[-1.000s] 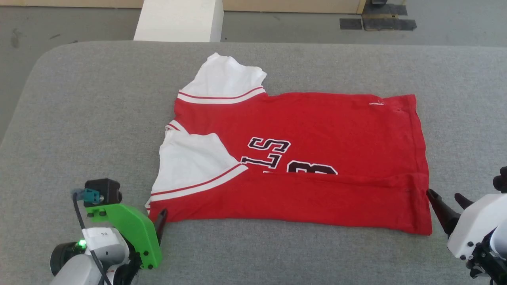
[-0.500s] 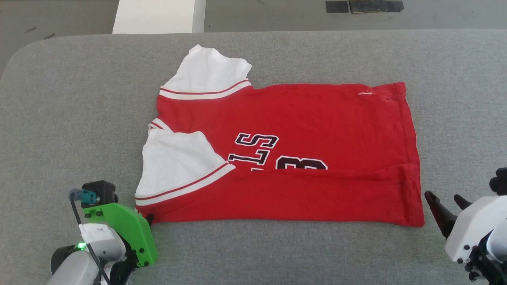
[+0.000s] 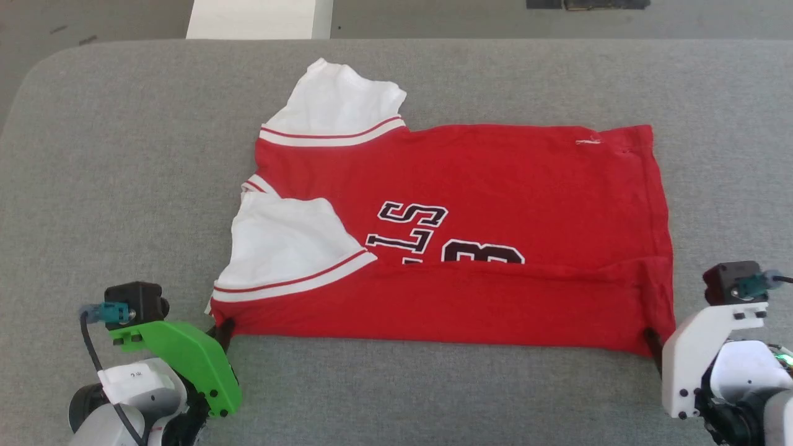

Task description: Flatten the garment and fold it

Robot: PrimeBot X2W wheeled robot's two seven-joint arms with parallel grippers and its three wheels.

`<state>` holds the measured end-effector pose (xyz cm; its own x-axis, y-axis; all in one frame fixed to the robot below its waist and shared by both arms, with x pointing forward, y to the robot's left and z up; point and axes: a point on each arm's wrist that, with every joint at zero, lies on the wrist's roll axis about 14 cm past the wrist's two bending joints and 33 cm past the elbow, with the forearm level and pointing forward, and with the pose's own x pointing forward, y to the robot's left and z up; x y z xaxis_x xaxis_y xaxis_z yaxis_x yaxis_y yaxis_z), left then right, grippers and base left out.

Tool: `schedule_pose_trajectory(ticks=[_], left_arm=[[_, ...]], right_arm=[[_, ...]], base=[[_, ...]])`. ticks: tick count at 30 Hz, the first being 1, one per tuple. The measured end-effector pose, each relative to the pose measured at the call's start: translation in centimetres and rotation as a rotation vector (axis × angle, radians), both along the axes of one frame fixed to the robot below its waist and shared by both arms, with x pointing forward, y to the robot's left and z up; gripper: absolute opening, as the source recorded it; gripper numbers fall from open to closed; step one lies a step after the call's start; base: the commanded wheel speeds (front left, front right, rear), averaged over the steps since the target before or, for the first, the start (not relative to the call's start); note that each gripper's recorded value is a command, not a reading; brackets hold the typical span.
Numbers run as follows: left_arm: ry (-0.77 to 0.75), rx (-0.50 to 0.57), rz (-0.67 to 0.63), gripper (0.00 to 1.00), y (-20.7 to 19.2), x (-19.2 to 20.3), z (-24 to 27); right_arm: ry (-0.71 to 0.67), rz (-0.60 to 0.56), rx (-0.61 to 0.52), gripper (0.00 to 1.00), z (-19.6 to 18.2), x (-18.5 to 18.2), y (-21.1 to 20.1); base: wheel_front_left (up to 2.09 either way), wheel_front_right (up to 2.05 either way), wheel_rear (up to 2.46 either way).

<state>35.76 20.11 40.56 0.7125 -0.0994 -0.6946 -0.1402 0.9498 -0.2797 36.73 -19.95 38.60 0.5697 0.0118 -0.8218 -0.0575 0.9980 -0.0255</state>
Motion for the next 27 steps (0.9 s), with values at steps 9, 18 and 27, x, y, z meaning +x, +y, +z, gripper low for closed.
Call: schedule_pose_trajectory(ticks=[9,18,27], left_arm=[[-0.01,-0.005,0.005,0.0,0.0,-0.1,0.4],[-0.057,-0.004,0.022,0.0,0.2,-0.1,1.6],[-0.076,-0.024,0.061,0.0,0.3,-2.5,3.0]], right_arm=[[0.083,0.065,-0.004,0.05,-1.8,0.1,1.4],[0.009,0.035,0.057,0.0,0.4,0.7,1.1],[-0.065,0.0,0.061,0.0,4.5,-0.1,-1.4]], base=[[0.0,0.0,0.0],[0.0,0.0,0.0],[0.0,0.0,0.0]])
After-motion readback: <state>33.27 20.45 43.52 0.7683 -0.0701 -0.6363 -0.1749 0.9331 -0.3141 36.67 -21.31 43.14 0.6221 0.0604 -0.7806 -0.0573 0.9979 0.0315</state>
